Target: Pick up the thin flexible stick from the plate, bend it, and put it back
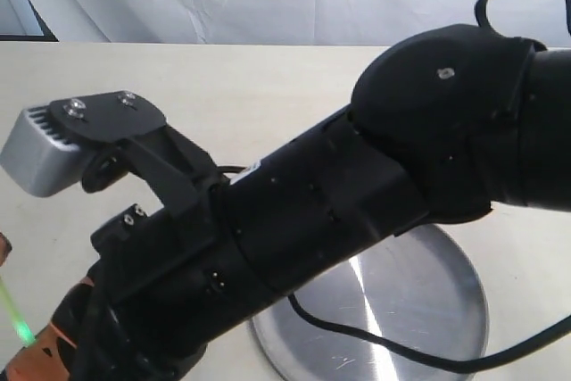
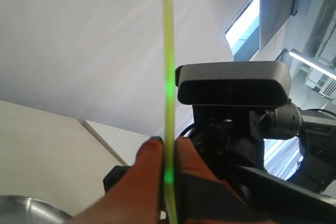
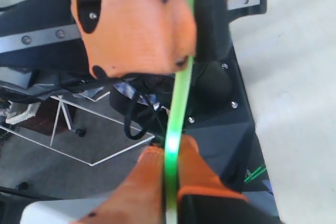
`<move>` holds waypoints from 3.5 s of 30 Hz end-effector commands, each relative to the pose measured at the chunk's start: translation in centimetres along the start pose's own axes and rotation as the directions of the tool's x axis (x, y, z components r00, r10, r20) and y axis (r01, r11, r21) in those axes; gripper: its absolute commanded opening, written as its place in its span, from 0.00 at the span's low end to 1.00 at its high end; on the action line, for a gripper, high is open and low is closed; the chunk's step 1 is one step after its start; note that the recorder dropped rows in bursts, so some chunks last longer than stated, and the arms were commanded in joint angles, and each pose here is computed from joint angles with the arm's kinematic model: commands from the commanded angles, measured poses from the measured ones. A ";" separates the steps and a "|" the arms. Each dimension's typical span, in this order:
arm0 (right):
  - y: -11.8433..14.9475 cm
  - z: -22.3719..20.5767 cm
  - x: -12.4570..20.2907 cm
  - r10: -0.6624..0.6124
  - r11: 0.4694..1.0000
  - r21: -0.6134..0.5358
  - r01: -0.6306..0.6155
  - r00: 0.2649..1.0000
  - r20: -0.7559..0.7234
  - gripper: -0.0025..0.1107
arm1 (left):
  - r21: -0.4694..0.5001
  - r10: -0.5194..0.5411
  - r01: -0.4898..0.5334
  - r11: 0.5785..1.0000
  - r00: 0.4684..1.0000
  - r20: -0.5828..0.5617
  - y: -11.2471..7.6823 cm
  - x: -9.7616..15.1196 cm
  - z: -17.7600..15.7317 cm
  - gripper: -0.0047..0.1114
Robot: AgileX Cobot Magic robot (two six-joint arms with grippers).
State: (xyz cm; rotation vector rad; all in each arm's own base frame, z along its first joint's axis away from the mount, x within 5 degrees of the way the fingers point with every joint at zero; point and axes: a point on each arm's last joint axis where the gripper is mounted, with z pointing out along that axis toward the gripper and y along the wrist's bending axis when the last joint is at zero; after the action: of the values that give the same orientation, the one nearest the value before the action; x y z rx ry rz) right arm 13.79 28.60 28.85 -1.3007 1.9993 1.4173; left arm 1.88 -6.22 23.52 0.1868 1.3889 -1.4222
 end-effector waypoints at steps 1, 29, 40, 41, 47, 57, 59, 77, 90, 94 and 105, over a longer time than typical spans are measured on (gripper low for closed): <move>0.3 -0.3 -0.4 -0.005 1.000 -0.005 0.005 1.000 0.025 0.01 | -0.062 0.120 -0.127 0.990 0.988 -0.101 0.8 0.9 -0.1 0.04; 0.5 -1.6 -0.8 -0.078 0.991 0.114 0.072 0.996 0.045 0.01 | -0.134 0.352 -0.372 0.918 0.923 -0.155 1.3 -0.5 1.0 0.04; 0.9 -2.7 -0.7 -0.071 0.981 0.182 0.065 0.997 0.025 0.01 | -0.096 0.389 -0.406 0.909 0.908 -0.158 1.2 -1.9 2.8 0.04; 1.0 -2.9 -0.8 -0.072 0.980 0.190 0.065 0.997 0.031 0.01 | -0.095 0.387 -0.405 0.910 0.908 -0.161 1.2 -1.9 2.9 0.04; 1.2 -3.8 -0.8 -0.087 0.965 0.251 0.079 0.996 0.021 0.01 | -0.062 0.374 -0.390 0.919 0.910 -0.176 0.9 -2.4 3.7 0.04; 0.9 -4.2 -0.6 -0.006 0.953 0.304 0.000 1.000 0.017 0.01 | -0.079 0.394 -0.440 0.895 0.860 -0.324 2.9 -1.8 4.8 0.04; 1.1 -4.3 -0.6 -0.007 0.953 0.302 0.001 1.000 0.020 0.01 | -0.089 0.392 -0.446 0.890 0.852 -0.348 3.3 -1.7 5.0 0.04; 0.8 -4.7 -0.3 -0.048 0.931 0.360 0.057 0.998 -0.034 0.01 | -0.076 0.278 -0.298 0.952 0.940 -0.199 3.3 -2.7 6.1 0.05; -3.0 -1.8 1.1 0.043 0.908 0.419 0.021 0.989 -0.141 0.01 | -0.076 0.218 -0.227 0.971 0.970 -0.108 3.0 -3.4 6.2 0.28; -3.4 -2.0 1.4 0.095 0.883 0.470 -0.015 0.984 -0.148 0.01 | -0.133 0.216 -0.232 0.964 0.968 -0.124 3.5 -3.4 6.2 0.28; -6.4 -4.5 3.9 0.259 0.647 0.762 0.020 0.935 -0.244 0.01 | -0.326 0.214 -0.270 0.906 0.956 -0.199 5.4 -3.2 5.6 0.52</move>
State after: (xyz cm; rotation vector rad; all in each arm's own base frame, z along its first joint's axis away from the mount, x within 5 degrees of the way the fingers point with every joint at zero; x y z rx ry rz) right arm 17.61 23.51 25.34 -1.0763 2.4835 0.3643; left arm 10.04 -7.51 24.56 0.2514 1.6399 -0.9756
